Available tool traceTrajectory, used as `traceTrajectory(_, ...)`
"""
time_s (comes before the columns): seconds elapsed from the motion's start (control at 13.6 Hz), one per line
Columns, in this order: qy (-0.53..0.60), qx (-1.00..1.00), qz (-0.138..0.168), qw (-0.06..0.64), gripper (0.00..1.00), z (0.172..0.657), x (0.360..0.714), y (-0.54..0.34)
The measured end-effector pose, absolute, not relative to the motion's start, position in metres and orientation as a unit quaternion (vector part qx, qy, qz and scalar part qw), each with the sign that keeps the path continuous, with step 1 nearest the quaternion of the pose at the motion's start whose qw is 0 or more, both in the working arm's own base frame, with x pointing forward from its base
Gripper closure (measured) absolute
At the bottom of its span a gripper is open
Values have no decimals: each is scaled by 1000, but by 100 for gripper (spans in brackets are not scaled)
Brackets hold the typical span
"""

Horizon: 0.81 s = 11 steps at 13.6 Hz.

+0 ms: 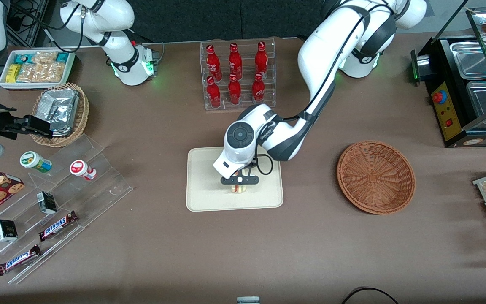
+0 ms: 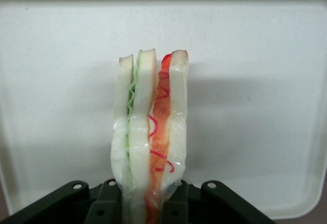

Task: Place sandwich from basket to tray
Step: 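Lower the sandwich onto the tray center and open the left gripper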

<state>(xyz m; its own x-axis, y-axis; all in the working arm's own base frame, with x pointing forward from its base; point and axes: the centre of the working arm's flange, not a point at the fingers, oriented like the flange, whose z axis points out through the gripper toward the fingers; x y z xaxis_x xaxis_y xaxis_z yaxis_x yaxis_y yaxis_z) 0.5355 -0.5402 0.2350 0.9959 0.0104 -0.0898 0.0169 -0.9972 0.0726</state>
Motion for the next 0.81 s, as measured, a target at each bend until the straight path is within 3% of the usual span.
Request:
traceTrajectory(0.51,5,998,-46,36,80,213,533,-543)
traceTrajectory(0.59,6,998,-45,37,74,215,534,-543)
traceTrajectory(0.81,7,998,-36,44,44,229,540,-544)
